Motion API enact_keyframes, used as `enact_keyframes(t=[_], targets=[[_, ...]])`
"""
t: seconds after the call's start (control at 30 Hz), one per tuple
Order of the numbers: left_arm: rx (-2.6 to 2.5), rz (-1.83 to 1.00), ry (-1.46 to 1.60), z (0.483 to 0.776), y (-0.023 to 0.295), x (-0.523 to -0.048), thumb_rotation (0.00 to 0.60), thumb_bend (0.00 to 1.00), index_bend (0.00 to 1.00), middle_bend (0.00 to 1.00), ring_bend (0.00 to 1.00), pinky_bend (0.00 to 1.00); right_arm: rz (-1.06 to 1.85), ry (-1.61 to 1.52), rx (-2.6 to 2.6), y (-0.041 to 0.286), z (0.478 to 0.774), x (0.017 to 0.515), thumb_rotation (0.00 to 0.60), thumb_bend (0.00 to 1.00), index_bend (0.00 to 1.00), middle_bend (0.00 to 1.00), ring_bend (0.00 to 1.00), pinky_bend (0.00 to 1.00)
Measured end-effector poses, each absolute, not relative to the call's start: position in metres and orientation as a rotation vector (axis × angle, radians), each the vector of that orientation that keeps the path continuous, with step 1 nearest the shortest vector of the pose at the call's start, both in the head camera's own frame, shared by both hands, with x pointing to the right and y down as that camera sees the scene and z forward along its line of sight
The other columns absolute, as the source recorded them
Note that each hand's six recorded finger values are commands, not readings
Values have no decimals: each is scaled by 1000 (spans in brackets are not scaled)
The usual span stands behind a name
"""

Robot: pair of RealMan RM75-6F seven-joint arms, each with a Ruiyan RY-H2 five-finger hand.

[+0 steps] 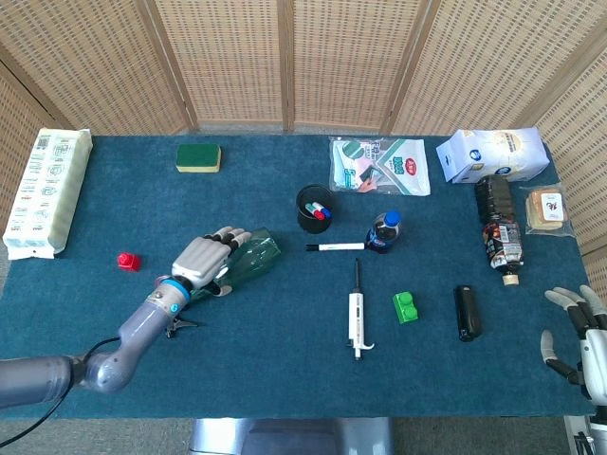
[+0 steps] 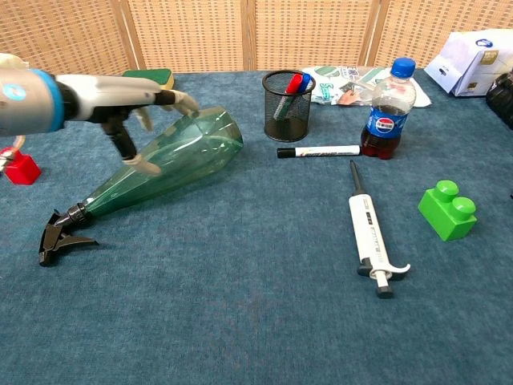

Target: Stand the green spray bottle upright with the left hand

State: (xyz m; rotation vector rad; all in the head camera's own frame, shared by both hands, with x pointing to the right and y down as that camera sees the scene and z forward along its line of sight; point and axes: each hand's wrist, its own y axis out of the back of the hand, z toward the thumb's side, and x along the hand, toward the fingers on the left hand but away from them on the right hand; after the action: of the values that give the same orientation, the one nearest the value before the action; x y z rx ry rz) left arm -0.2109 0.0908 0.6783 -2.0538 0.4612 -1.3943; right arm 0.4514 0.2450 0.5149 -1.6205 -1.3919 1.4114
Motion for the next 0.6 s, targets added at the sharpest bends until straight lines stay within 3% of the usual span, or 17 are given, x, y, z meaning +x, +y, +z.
enact_keyframes(t=[0.23, 0.37, 0.47, 0.6], targets=[[-2053, -1414, 458, 692, 91, -200, 600, 280, 0, 21, 0, 238, 1414, -1399, -1625, 247, 515, 453, 600, 562, 218, 219, 59, 141], [-2047, -1432, 482, 698, 90, -199, 600, 280, 16, 45, 3, 299, 1409, -1412, -1620, 248, 513, 455, 600, 563, 217, 220, 60, 141], [-2029, -1438, 507, 699, 90, -200, 600, 280, 86, 90, 46, 388, 1406, -1421, -1618, 249, 512, 456, 600, 563, 218, 220, 60, 141], [-2003, -1446, 547, 701, 92, -202, 600, 297, 264, 193, 192, 577, 1399, -1431, -1623, 249, 511, 457, 600, 564, 218, 219, 60, 141]])
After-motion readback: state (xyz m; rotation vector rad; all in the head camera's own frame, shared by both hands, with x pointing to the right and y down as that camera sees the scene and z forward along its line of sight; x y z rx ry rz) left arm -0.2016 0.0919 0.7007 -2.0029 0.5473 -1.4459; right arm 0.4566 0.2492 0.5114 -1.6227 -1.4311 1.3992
